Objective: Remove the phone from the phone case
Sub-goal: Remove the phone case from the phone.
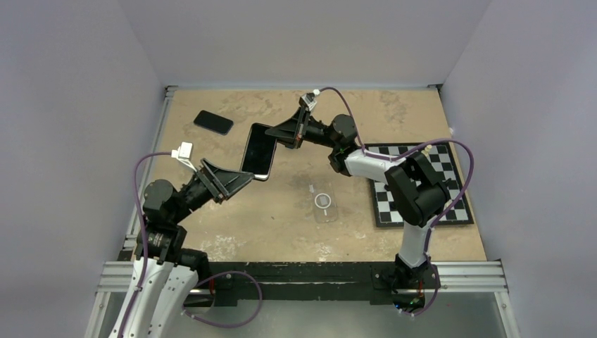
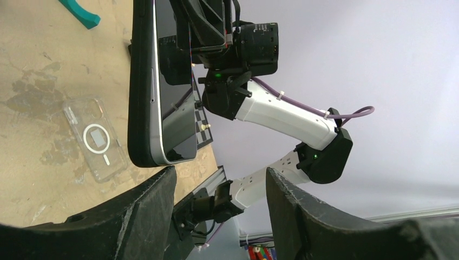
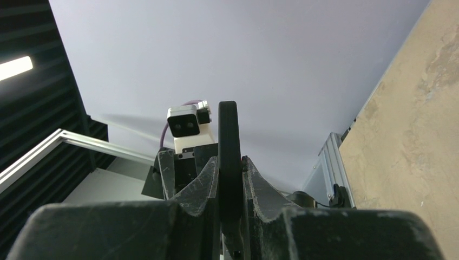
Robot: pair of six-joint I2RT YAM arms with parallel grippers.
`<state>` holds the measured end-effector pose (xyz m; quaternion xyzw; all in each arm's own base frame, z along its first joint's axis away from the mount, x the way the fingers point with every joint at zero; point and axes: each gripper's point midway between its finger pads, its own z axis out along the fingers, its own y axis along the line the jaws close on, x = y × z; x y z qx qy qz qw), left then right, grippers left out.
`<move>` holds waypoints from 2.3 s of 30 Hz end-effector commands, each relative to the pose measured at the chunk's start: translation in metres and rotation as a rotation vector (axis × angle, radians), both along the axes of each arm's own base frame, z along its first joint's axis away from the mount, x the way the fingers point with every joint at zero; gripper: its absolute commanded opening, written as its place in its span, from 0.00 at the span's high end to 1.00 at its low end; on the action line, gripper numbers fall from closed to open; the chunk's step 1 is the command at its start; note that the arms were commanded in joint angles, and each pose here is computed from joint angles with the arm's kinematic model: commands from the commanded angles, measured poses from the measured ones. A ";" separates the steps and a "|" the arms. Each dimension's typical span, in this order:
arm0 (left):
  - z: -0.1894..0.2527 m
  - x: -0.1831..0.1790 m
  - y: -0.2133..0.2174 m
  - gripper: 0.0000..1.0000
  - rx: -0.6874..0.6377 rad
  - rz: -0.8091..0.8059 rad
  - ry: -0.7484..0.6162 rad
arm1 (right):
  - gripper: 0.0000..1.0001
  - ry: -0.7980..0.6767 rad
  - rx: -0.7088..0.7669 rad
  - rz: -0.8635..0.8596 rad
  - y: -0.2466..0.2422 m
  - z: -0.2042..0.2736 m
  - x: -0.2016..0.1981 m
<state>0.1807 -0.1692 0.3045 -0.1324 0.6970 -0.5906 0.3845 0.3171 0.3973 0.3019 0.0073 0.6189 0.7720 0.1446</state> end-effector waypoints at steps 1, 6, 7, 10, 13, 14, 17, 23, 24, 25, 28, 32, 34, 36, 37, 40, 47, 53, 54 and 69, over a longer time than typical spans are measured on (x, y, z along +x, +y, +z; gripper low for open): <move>0.010 0.004 0.003 0.35 -0.028 0.027 -0.027 | 1.00 -0.098 0.121 -0.018 -0.011 0.057 -0.012; 0.005 0.012 0.006 0.34 -0.028 0.066 -0.005 | 1.00 -0.105 0.144 -0.007 -0.014 0.067 -0.019; 0.004 0.014 0.007 0.35 -0.027 0.074 0.002 | 1.00 -0.106 0.151 -0.004 -0.015 0.069 -0.020; -0.003 0.020 0.009 0.34 -0.027 0.100 0.025 | 1.00 -0.109 0.170 0.015 -0.016 0.075 -0.027; -0.008 0.026 0.012 0.34 -0.041 0.135 0.049 | 1.00 -0.115 0.185 0.036 -0.016 0.079 -0.035; -0.008 0.028 0.013 0.34 -0.052 0.145 0.051 | 1.00 -0.116 0.185 0.041 -0.016 0.079 -0.037; -0.006 0.031 0.015 0.34 -0.076 0.161 0.041 | 1.00 -0.112 0.180 0.048 -0.015 0.075 -0.040; 0.001 0.035 0.017 0.39 -0.156 0.181 0.025 | 1.00 -0.126 0.141 0.068 -0.005 0.062 -0.046; 0.002 0.036 0.017 0.42 -0.181 0.181 0.023 | 1.00 -0.127 0.136 0.078 -0.003 0.060 -0.049; 0.003 0.037 0.017 0.47 -0.201 0.179 0.022 | 1.00 -0.127 0.134 0.085 -0.001 0.058 -0.051; 0.006 0.039 0.015 0.59 -0.233 0.168 0.019 | 1.00 -0.149 0.114 0.101 0.005 0.052 -0.059; 0.010 0.038 0.016 0.62 -0.248 0.165 0.013 | 1.00 -0.183 0.026 0.079 0.012 0.038 -0.061; 0.011 0.036 0.018 0.64 -0.243 0.183 0.003 | 1.00 -0.200 0.004 0.078 0.013 0.037 -0.064; 0.007 0.038 0.021 0.65 -0.229 0.209 0.006 | 1.00 -0.210 -0.006 0.079 0.014 0.037 -0.067; 0.006 0.038 0.023 0.65 -0.220 0.218 0.003 | 1.00 -0.215 -0.004 0.084 0.014 0.039 -0.069; 0.006 0.039 0.022 0.70 -0.193 0.215 -0.011 | 1.00 -0.245 -0.007 0.132 0.016 0.042 -0.076; 0.008 0.033 0.001 0.80 -0.105 0.058 -0.057 | 1.00 -0.339 -0.097 0.272 0.015 0.030 -0.092; 0.000 0.018 -0.019 0.75 -0.024 -0.148 -0.052 | 1.00 -0.481 -0.188 0.345 0.010 0.032 -0.100; -0.001 0.017 -0.021 0.73 -0.019 -0.169 -0.047 | 1.00 -0.497 -0.199 0.353 0.010 0.031 -0.100; 0.014 0.012 -0.019 1.00 0.003 -0.153 -0.112 | 0.73 -0.503 -0.196 0.363 0.009 0.037 -0.101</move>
